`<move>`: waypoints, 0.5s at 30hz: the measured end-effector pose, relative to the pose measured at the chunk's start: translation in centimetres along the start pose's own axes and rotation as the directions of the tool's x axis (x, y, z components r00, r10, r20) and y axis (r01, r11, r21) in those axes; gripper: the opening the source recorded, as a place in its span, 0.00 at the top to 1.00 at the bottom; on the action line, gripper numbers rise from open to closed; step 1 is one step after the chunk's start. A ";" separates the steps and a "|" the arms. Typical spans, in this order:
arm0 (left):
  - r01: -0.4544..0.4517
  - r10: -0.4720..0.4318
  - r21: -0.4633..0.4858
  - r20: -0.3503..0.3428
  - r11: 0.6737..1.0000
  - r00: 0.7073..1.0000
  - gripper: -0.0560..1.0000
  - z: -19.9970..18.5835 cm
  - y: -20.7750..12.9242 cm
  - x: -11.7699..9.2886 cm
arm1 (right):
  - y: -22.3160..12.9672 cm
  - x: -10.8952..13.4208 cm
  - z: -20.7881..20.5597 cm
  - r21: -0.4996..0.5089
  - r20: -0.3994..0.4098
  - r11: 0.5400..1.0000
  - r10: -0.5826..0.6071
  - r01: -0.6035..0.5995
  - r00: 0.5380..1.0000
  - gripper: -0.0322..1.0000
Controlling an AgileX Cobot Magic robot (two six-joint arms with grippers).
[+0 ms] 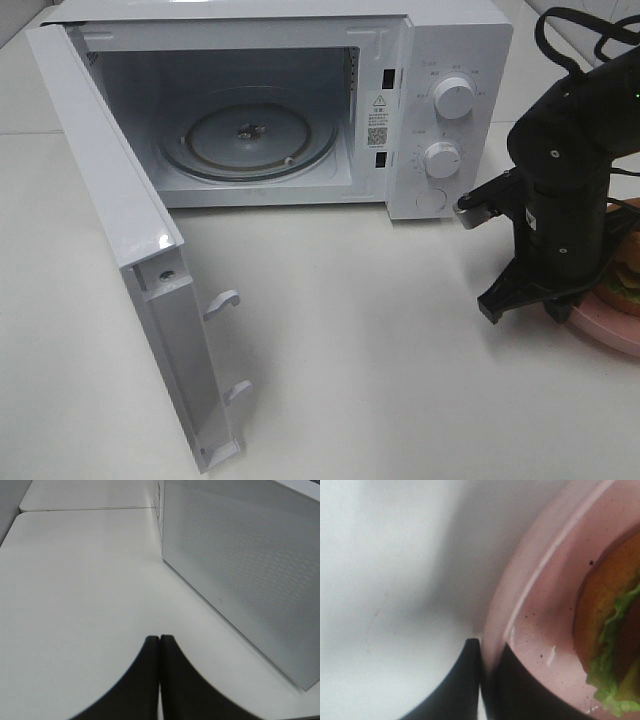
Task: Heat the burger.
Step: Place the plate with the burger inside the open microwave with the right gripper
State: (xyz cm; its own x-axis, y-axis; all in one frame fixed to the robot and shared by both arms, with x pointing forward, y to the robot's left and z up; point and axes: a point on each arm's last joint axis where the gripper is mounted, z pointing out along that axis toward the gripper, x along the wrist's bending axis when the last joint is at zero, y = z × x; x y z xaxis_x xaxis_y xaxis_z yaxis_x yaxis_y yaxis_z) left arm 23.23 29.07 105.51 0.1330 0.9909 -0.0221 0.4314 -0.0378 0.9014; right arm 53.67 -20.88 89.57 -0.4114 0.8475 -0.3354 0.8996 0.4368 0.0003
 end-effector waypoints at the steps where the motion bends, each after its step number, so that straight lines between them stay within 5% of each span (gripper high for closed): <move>1: 0.000 0.000 0.000 0.000 1.000 1.000 0.95 0.0 0.0 0.0 | -0.5 0.6 -0.6 -0.007 0.008 0.999 -0.033 0.033 0.999 0.95; 15: 0.000 0.000 0.000 0.000 1.000 1.000 0.95 0.0 0.0 0.0 | -4.4 5.4 -6.1 -0.152 0.047 0.958 -0.238 0.242 0.970 0.95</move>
State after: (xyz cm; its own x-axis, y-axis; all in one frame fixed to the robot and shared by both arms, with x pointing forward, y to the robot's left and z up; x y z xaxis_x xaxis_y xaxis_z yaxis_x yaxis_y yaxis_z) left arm 23.23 29.07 105.51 0.1330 0.9909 -0.0221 0.4314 -0.0378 0.9014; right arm 46.62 -16.40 93.52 -0.6062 0.7041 -0.3699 0.7400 0.6697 0.0618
